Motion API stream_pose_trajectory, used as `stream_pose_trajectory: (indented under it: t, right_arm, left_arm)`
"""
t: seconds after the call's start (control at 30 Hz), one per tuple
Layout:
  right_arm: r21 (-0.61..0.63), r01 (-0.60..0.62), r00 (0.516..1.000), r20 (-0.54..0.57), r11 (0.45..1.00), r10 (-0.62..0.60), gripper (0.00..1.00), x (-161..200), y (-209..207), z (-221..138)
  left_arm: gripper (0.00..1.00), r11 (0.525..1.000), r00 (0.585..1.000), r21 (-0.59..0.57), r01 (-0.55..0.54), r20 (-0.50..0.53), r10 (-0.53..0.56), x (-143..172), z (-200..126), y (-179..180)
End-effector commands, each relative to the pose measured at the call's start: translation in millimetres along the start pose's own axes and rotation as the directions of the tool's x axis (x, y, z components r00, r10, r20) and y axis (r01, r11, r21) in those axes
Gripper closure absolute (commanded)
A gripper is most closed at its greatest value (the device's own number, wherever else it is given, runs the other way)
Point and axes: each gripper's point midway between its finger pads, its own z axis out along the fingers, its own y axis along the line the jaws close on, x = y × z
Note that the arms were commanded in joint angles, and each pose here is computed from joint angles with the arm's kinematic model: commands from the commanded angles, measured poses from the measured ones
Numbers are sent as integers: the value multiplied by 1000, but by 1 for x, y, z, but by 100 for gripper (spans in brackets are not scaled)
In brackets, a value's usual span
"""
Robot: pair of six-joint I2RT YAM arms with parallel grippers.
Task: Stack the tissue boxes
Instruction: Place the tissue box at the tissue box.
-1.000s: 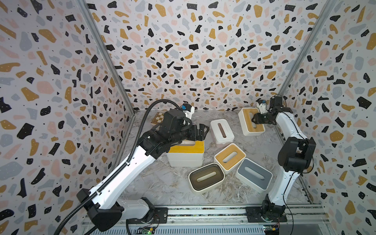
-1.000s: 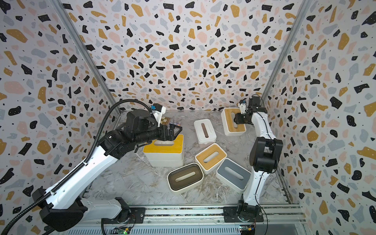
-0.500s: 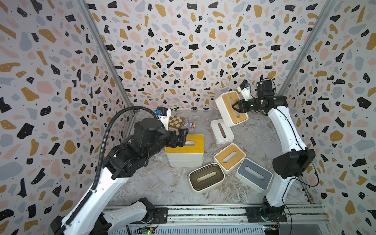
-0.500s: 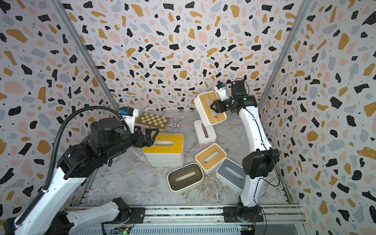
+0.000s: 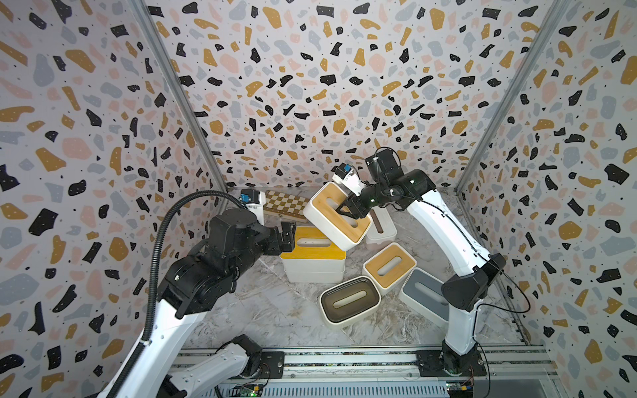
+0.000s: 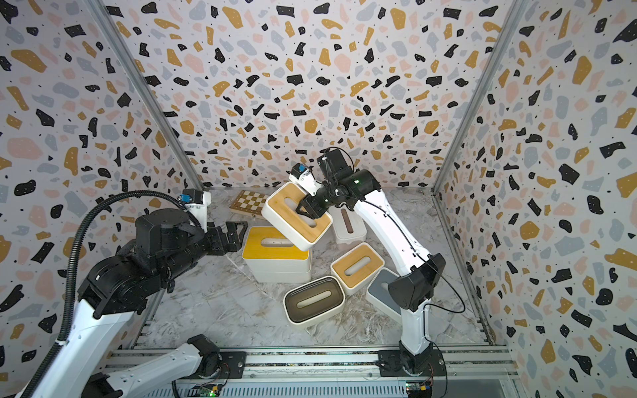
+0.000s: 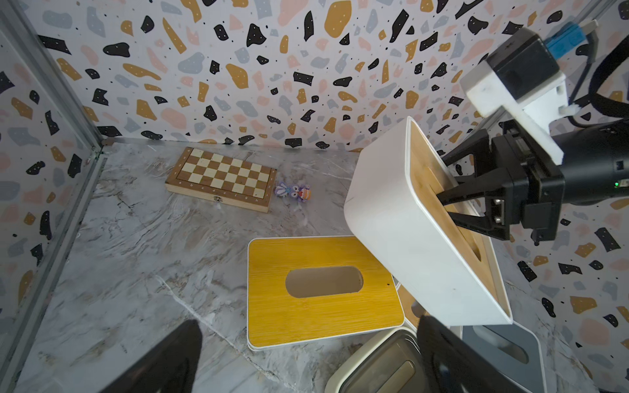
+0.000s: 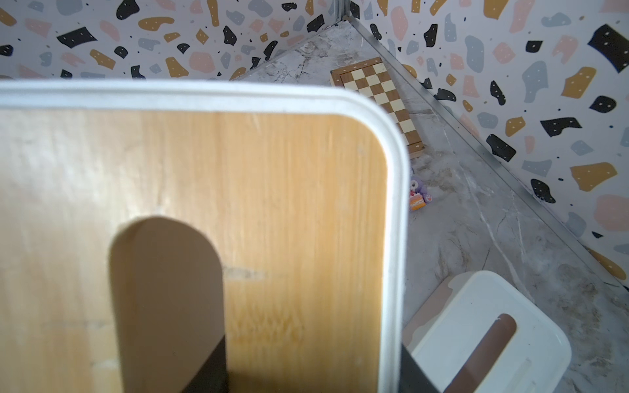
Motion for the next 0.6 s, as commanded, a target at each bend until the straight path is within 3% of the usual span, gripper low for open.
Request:
stream_pose_trajectory:
  t: [0.0,0.37,0.57]
  right_arm:
    - [29,36,999,-12,999,-36,88,-5,7,1]
    - [10,68,996,-62,998,-67,86,-2,13,47]
    - [-14,89,991,-100,996,-90,76,7,19,66]
  left_arm:
    - [0,999,999,15,40,-1,-40,2,4,1]
    - [0,990,990,40,137,-48,-135,14,24,5]
    - [0,985,985,41,165,-57,-163,18,32,7]
